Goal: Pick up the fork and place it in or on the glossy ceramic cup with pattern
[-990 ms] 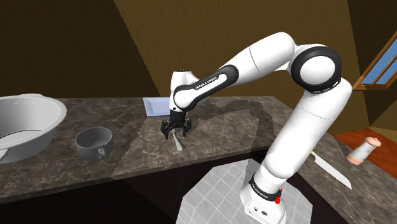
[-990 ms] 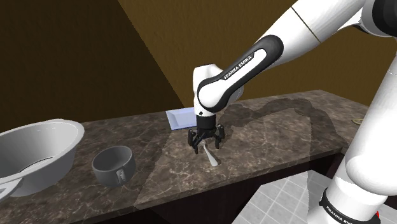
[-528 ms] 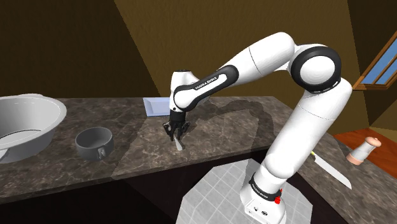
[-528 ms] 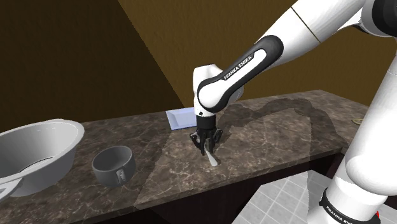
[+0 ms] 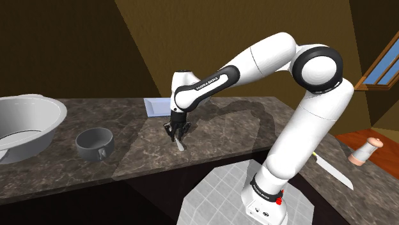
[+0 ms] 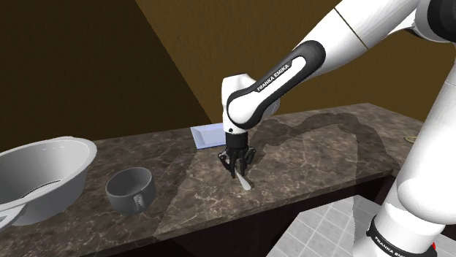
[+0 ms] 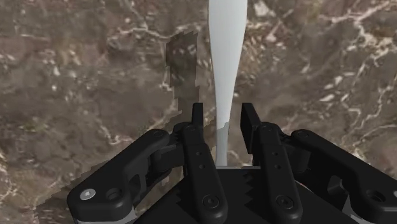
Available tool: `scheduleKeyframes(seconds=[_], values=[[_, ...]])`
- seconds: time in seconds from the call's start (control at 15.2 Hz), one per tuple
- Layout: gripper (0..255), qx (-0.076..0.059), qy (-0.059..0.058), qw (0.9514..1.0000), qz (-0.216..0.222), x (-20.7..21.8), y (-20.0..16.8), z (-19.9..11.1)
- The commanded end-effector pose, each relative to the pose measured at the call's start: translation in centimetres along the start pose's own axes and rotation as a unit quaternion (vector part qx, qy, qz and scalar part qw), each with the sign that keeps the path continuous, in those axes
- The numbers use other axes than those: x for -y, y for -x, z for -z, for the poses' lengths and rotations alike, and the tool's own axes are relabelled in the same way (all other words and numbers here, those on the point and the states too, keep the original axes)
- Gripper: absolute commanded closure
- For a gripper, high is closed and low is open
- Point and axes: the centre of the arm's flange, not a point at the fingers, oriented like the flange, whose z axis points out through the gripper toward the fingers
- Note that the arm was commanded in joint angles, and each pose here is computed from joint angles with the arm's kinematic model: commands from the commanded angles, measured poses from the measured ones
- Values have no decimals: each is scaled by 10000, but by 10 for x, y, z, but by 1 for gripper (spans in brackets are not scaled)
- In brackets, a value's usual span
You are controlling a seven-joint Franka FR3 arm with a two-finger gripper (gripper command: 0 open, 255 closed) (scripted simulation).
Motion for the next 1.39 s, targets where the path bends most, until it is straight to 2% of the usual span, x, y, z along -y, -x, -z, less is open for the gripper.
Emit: scheduleKeyframes(seconds=[0.0, 1.32], values=[[255, 0, 0, 10000, 0, 0, 1, 5], [255, 0, 0, 10000, 0, 1, 16, 110]])
